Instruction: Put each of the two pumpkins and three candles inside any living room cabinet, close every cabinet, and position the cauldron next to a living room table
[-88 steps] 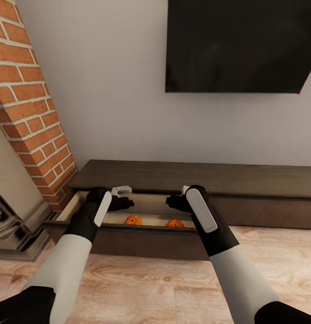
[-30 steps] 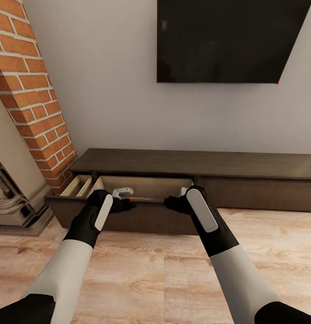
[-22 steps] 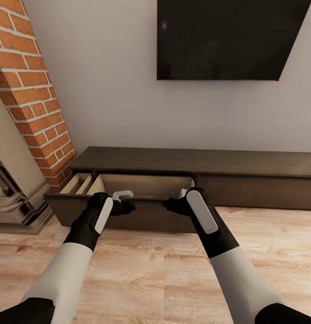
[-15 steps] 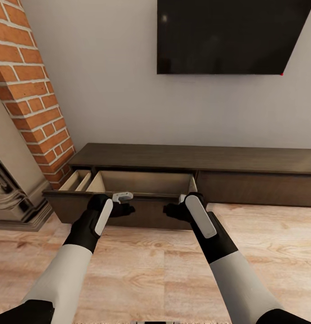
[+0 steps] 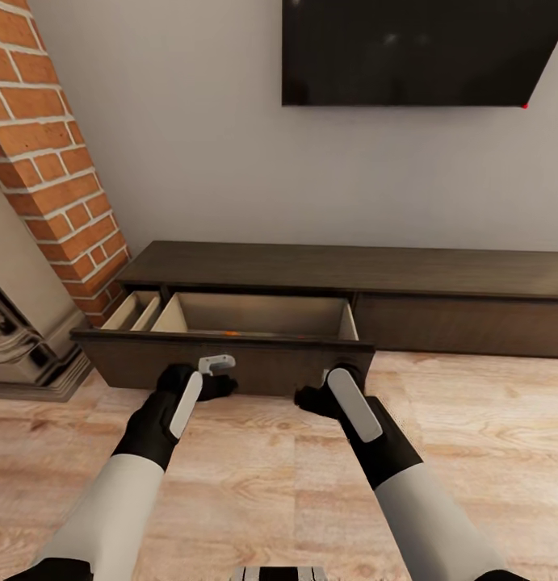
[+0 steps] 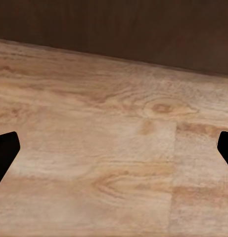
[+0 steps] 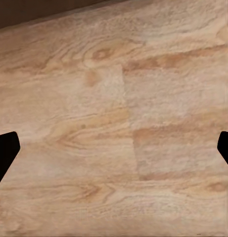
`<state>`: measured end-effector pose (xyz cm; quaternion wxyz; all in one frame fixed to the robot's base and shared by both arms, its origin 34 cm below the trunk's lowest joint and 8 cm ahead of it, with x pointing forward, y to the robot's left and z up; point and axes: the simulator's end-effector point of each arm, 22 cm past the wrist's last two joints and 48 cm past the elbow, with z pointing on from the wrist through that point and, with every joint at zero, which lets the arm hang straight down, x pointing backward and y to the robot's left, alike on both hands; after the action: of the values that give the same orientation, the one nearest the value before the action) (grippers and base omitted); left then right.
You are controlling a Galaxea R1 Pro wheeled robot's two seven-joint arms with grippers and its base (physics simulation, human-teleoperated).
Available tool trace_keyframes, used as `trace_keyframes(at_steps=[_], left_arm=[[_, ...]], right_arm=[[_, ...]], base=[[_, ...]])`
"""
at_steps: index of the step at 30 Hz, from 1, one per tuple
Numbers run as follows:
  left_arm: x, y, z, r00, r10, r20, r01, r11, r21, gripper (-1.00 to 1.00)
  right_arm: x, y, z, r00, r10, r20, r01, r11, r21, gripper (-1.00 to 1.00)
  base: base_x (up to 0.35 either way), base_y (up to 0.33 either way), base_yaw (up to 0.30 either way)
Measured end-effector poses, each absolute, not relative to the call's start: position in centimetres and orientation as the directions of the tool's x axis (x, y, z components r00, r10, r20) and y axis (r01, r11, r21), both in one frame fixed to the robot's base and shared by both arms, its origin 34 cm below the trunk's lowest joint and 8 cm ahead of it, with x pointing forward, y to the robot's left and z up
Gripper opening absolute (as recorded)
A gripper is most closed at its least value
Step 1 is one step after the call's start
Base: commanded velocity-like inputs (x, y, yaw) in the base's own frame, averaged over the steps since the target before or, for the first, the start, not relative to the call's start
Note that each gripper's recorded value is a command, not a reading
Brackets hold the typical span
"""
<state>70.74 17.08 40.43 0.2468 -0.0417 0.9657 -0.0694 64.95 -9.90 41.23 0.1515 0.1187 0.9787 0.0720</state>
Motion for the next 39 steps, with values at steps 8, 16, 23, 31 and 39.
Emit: trace_keyframes(at_steps=[8, 16, 23, 31, 39], left_arm=[[71.0, 17.5, 37.7, -0.823, -0.163, -0.544, -0.085, 0.982, -0.166, 1.0], [72.0, 18.2, 36.5, -0.76, -0.196, -0.62, -0.113, 0.979, -0.172, 1.0], [73.3, 18.8, 37.7, -0.671, -0.221, -0.707, -0.129, 0.975, -0.183, 1.0], [73.2, 18.0, 38.0, -0.625, -0.141, -0.768, -0.077, 0.99, -0.119, 1.0], [73.4, 17.8, 37.9, -0.599, -0.133, -0.79, -0.071, 0.991, -0.113, 1.0]], right_arm=[[64.6, -10.8, 36.4, -0.891, 0.298, -0.342, 0.279, 0.955, 0.105, 1.0], [67.6, -11.0, 33.3, -0.802, 0.206, -0.56, 0.204, 0.977, 0.067, 1.0], [69.4, -12.3, 33.2, -0.701, 0.204, -0.684, 0.213, 0.974, 0.073, 1.0], [71.7, -11.1, 35.0, -0.592, 0.253, -0.765, 0.15, 0.967, 0.204, 1.0], [71.5, -12.9, 33.9, -0.547, 0.239, -0.802, 0.165, 0.97, 0.177, 1.0]], base=[[0.0, 0.0, 0.0], [0.0, 0.0, 0.0], [0.0, 0.0, 0.0], [0.0, 0.0, 0.0], [0.0, 0.0, 0.0]])
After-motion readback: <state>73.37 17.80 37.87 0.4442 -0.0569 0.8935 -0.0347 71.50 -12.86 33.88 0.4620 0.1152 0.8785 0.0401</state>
